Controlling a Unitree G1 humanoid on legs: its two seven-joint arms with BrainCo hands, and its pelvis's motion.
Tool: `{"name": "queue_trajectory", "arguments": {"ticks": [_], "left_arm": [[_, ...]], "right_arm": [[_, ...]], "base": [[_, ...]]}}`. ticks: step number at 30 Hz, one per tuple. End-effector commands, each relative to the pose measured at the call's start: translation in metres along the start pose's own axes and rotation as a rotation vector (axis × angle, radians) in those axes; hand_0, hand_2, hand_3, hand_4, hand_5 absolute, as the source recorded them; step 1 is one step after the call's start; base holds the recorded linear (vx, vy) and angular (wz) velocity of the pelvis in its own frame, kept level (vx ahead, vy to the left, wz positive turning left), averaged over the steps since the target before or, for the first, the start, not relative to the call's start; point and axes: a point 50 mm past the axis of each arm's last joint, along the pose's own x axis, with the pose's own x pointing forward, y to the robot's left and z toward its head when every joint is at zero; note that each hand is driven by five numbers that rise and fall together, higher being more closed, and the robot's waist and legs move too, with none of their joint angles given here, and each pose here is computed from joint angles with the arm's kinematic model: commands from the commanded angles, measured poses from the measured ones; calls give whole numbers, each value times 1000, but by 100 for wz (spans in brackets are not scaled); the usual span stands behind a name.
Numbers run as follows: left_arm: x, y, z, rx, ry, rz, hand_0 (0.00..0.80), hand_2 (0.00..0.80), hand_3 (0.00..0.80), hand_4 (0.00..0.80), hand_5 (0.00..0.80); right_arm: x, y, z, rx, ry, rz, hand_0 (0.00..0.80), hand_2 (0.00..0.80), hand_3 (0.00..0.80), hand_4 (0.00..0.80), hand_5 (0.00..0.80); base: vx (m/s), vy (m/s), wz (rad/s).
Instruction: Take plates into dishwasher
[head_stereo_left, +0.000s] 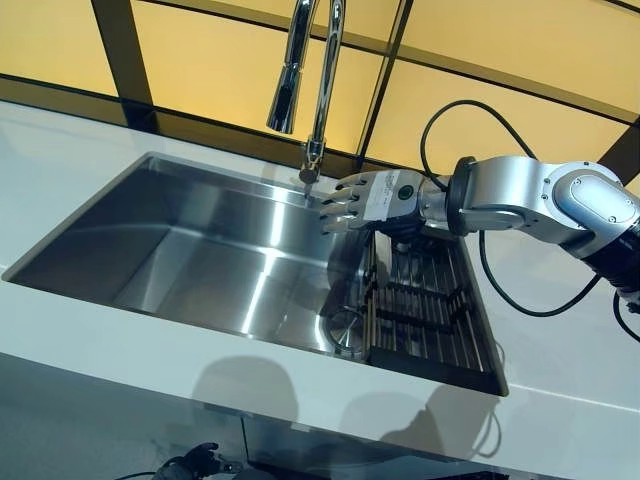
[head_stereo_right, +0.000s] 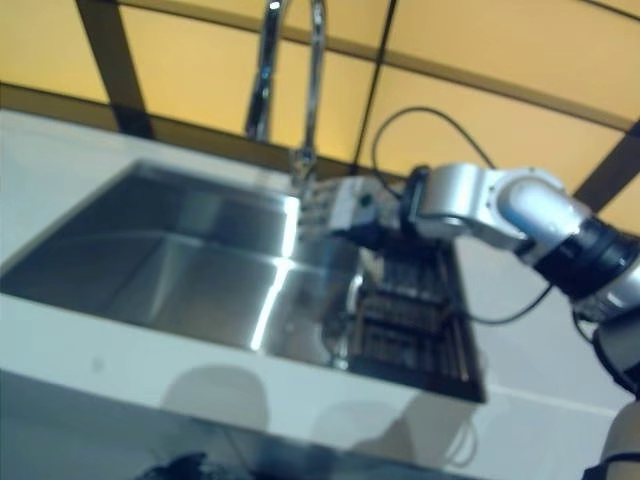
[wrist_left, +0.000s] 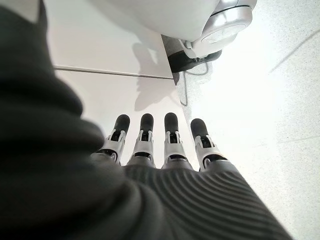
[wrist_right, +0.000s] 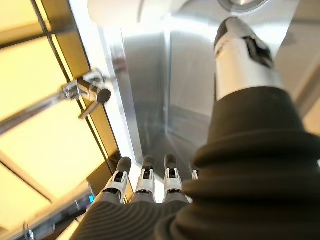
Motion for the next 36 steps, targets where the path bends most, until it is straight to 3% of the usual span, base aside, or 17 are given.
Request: {"name": "queue_trajectory", "arguments": {"ticks": [1,18,36], "left_arm": [[-1,5,-5,30,14,13,0,0,0,0,0],[-1,22,7,17,-31,61,0,0,0,0,0],[-2,29,13,-2,-54,81,0,0,0,0,0]], "right_arm": [[-9,7,-17,-4,82,6,0,0,0,0,0],[-14,29,-34,-47,181,30,0,0,0,0,0],[-14,28,-36,-96,189,69,0,0,0,0,0]], "base": [[0,0,0],[-8,0,3],[0,0,0]]}}
